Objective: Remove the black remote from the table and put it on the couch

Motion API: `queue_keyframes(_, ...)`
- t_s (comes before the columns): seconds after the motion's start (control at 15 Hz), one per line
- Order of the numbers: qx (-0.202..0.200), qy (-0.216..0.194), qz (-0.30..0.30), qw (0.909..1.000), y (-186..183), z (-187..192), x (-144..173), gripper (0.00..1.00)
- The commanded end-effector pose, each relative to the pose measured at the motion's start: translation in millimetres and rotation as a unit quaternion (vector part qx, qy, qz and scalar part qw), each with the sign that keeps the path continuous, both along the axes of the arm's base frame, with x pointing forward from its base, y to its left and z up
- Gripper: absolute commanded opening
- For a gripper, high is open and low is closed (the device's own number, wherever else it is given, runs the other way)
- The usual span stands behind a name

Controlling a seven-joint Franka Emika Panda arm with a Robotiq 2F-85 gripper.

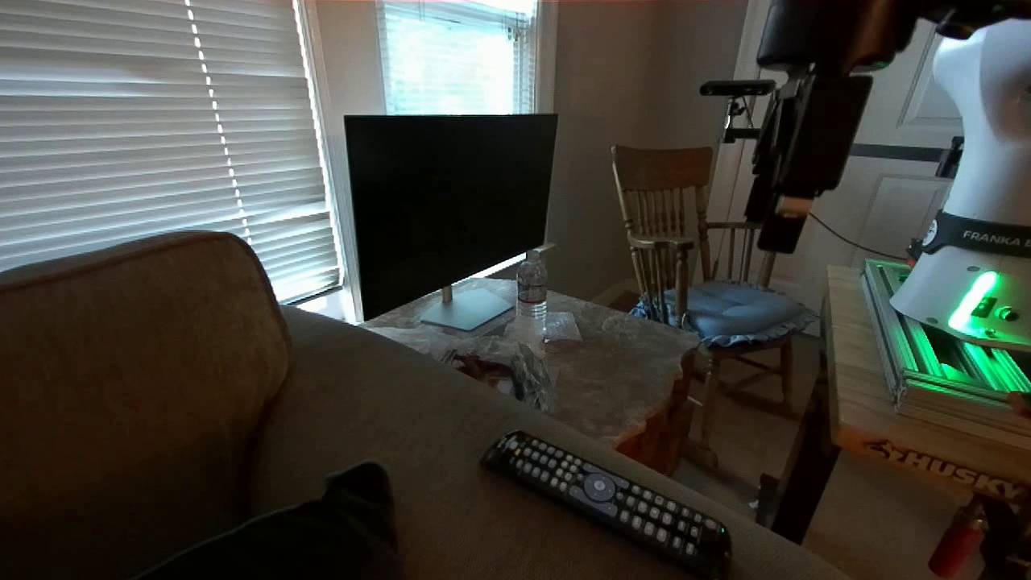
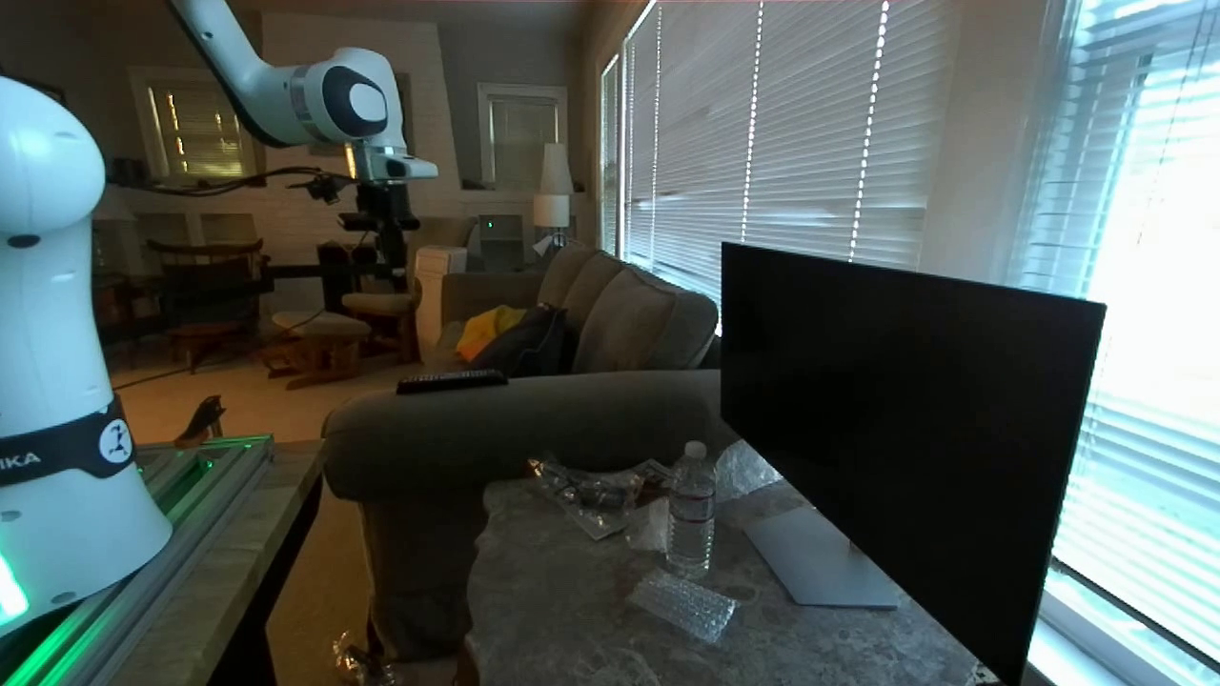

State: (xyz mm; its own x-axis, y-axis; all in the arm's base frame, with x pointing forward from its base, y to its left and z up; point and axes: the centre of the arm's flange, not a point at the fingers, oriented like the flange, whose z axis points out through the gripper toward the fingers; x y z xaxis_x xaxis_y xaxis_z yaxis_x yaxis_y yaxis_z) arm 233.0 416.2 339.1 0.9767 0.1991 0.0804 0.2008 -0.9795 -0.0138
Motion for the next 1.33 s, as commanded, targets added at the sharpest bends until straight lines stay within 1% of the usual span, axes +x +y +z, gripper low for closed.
queue_keyframes(0.0, 0.009, 0.004, 0.039, 0.9992, -49, 33, -5, 1.00)
queue_keyframes(0.33, 0.029, 0.013, 0.078, 0.9965, -95, 54, -4, 1.00)
queue_keyframes(0.47, 0.046, 0.016, 0.094, 0.9944, -112, 54, -1, 1.00)
queue_keyframes(0.53, 0.047, 0.022, 0.102, 0.9934, -120, 49, 0, 1.00)
queue_keyframes(0.6, 0.037, 0.013, 0.087, 0.9954, -92, 48, 8, 1.00)
queue_keyframes(0.8, 0.040, 0.014, 0.097, 0.9944, -108, 45, 7, 1.00)
queue_keyframes(1.27, 0.040, 0.014, 0.098, 0.9943, -109, 45, 6, 1.00)
